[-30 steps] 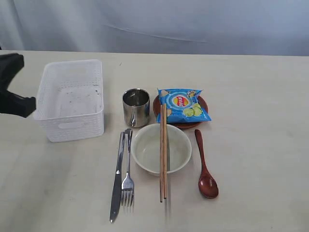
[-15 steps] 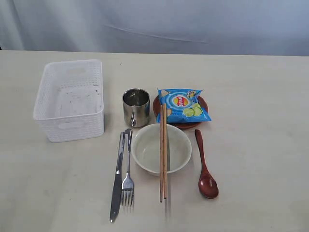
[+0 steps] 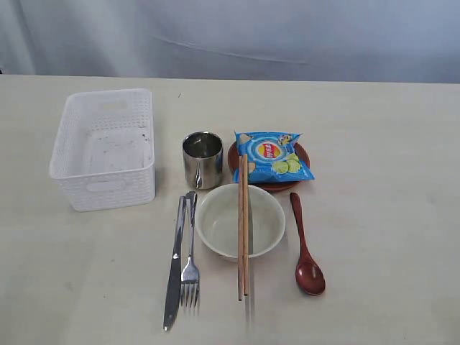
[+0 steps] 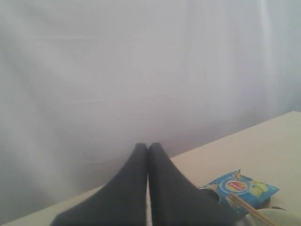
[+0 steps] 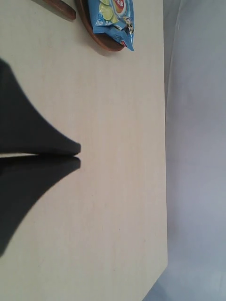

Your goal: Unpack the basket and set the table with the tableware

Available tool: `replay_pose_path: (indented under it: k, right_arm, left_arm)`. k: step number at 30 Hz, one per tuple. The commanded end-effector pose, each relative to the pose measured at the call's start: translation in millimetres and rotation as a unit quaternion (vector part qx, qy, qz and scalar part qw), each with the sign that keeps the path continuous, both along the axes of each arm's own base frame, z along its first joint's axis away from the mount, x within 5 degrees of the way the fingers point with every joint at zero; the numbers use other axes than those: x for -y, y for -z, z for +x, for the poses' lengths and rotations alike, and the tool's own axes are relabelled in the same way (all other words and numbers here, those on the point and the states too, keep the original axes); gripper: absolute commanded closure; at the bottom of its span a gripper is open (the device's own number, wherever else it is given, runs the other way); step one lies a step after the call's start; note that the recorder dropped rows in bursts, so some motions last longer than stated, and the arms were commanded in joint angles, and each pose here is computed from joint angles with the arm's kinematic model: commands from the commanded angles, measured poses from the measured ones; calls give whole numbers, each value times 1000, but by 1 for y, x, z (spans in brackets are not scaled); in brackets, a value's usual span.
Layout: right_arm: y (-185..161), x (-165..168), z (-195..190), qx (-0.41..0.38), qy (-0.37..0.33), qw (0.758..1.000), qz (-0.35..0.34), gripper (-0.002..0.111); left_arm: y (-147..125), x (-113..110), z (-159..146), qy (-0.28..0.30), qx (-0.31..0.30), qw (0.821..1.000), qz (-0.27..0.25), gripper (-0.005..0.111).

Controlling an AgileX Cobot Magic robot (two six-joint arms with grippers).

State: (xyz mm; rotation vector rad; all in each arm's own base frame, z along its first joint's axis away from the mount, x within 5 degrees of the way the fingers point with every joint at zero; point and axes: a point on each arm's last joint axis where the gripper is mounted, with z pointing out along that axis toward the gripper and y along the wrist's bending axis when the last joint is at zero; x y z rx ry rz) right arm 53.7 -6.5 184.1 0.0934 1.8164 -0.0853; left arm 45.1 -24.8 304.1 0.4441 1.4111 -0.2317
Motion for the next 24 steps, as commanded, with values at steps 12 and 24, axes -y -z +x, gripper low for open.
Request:
replay_pose_path:
  k: [12, 24]
  right_arm:
    - [1, 0, 0, 2, 2, 1000, -1, 109]
    - [1, 0, 0, 2, 2, 1000, -1, 109]
  left_arm:
    - [23, -20, -4, -132, -41, 990, 14, 107]
    - [112, -23, 10, -197, -138, 969, -51, 107]
